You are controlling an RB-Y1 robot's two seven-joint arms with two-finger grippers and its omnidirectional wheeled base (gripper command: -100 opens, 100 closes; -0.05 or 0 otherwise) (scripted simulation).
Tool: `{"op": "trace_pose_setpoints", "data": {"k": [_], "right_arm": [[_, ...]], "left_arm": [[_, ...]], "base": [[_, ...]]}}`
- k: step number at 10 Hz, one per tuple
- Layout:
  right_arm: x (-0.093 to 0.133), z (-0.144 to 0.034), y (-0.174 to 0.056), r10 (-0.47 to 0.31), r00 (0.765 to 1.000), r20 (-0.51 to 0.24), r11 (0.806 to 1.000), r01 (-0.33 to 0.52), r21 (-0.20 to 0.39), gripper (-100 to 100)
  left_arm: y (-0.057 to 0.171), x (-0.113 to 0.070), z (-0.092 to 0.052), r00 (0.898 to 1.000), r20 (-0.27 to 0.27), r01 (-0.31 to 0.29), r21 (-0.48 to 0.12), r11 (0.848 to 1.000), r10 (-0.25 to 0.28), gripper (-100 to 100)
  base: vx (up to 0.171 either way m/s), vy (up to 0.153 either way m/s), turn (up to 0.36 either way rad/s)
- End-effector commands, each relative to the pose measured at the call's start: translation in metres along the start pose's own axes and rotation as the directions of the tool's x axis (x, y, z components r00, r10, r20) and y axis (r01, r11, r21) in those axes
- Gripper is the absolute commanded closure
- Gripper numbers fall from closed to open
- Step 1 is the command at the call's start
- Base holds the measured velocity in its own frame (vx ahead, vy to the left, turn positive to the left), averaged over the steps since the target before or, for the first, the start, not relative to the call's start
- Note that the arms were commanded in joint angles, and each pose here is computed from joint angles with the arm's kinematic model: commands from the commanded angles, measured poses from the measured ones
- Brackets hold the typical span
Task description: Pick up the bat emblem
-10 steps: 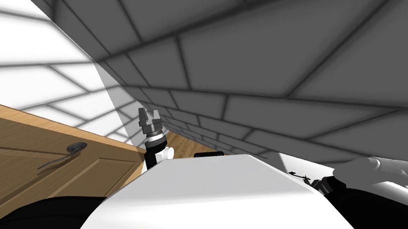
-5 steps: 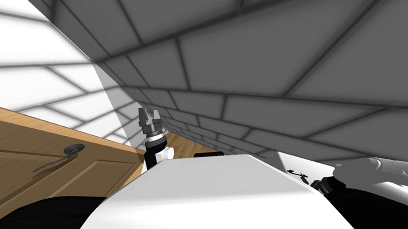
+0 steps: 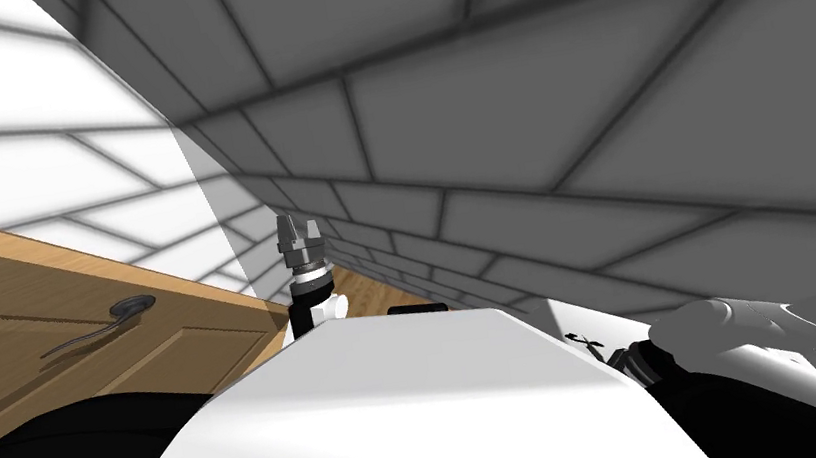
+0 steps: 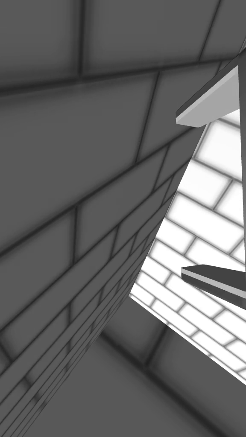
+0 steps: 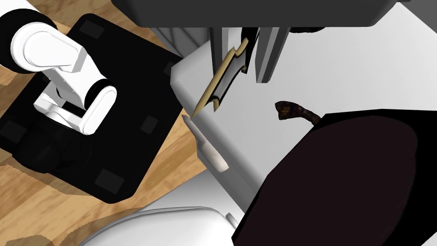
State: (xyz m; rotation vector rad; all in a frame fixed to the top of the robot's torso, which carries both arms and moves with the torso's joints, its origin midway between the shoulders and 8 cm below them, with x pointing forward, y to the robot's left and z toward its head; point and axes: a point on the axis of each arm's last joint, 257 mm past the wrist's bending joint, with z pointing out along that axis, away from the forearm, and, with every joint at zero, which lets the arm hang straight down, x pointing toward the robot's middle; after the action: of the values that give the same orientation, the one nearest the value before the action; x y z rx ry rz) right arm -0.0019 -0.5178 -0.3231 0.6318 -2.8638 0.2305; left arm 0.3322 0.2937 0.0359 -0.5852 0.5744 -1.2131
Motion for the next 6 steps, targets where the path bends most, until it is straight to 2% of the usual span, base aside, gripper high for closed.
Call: {"op": "trace_pose_setpoints", "data": {"k": [1, 4, 5, 6], "right_arm": [[-0.006, -0.007, 0.001, -0.008, 1.000, 0.000, 1.000, 0.008, 0.004, 100], [-0.016, -0.018, 0.003, -0.021, 1.000, -0.002, 1.000, 0.021, 0.012, 100], [-0.014, -0.016, 0.003, -0.019, 1.000, -0.001, 1.000, 0.019, 0.010, 100], [-0.014, -0.016, 0.003, -0.017, 1.000, -0.002, 1.000, 0.017, 0.010, 0]], "left_arm": [[0.000, 0.000, 0.000, 1.000, 0.000, 0.000, 0.000, 1.000, 0.000, 0], [0.000, 0.000, 0.000, 1.000, 0.000, 0.000, 0.000, 1.000, 0.000, 0], [0.000, 0.000, 0.000, 1.000, 0.000, 0.000, 0.000, 1.000, 0.000, 0], [0.000, 0.000, 0.000, 1.000, 0.000, 0.000, 0.000, 1.000, 0.000, 0]], "base": [[0.001, -0.022, -0.064], [-0.003, -0.021, -0.056], [0.000, -0.010, -0.009], [0.000, 0.000, 0.000]]}}
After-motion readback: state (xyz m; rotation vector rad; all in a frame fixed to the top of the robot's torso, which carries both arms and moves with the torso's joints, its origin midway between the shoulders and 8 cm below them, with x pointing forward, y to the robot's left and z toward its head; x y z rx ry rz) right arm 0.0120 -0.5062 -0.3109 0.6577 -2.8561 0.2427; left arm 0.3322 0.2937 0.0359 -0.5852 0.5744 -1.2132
